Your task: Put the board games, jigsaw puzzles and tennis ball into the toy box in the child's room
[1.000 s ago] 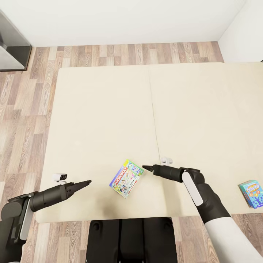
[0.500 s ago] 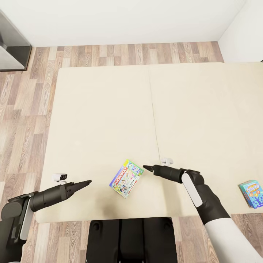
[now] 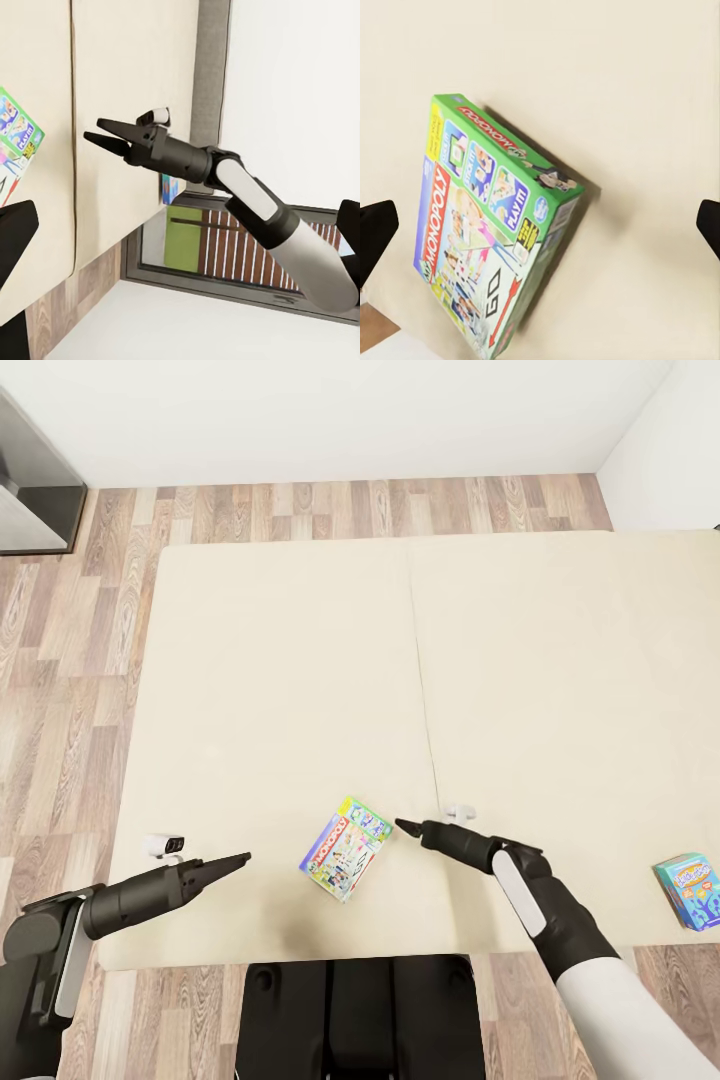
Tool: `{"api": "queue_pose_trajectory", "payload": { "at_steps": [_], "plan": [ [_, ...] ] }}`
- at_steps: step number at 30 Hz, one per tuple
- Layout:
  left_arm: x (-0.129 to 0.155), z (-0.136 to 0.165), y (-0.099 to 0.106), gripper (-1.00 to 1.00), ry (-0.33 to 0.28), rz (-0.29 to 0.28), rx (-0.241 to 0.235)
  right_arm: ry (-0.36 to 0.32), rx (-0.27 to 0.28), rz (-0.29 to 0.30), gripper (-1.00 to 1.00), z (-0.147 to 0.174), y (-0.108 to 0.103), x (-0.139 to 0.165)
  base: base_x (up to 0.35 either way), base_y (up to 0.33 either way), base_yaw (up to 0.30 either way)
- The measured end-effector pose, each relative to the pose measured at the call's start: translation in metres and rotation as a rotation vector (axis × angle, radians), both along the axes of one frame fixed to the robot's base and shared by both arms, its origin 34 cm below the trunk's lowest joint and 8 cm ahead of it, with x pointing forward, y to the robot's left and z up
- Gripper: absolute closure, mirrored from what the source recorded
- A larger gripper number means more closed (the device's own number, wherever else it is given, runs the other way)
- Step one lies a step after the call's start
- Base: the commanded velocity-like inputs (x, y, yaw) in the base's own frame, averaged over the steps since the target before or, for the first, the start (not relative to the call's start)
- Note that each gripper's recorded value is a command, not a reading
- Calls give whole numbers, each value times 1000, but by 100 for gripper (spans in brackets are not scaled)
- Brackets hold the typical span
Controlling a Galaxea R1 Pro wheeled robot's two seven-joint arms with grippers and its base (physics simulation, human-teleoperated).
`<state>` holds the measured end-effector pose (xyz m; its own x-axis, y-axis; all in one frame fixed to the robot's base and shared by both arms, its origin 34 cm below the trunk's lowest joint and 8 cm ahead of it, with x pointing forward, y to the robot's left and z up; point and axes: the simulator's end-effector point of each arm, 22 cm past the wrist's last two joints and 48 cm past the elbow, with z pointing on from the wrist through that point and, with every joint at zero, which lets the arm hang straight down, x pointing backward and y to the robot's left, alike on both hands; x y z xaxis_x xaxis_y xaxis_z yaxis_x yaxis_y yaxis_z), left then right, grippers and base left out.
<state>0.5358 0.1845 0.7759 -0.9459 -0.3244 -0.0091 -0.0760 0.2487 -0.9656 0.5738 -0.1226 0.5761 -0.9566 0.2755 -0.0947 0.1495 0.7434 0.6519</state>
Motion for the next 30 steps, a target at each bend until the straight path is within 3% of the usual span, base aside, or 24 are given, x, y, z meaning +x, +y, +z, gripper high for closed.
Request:
{"api": "queue_pose_trajectory", "payload": {
  "at_steps": [16,30],
  "plan": [
    [0,0,1,-100,-1,0,0,-16,48,3,-100,5,12,-1,0,0,0],
    [0,0,1,-100,-1,0,-1,-10,84,94,-100,10,45,-19,0,0,0]
  ]
}}
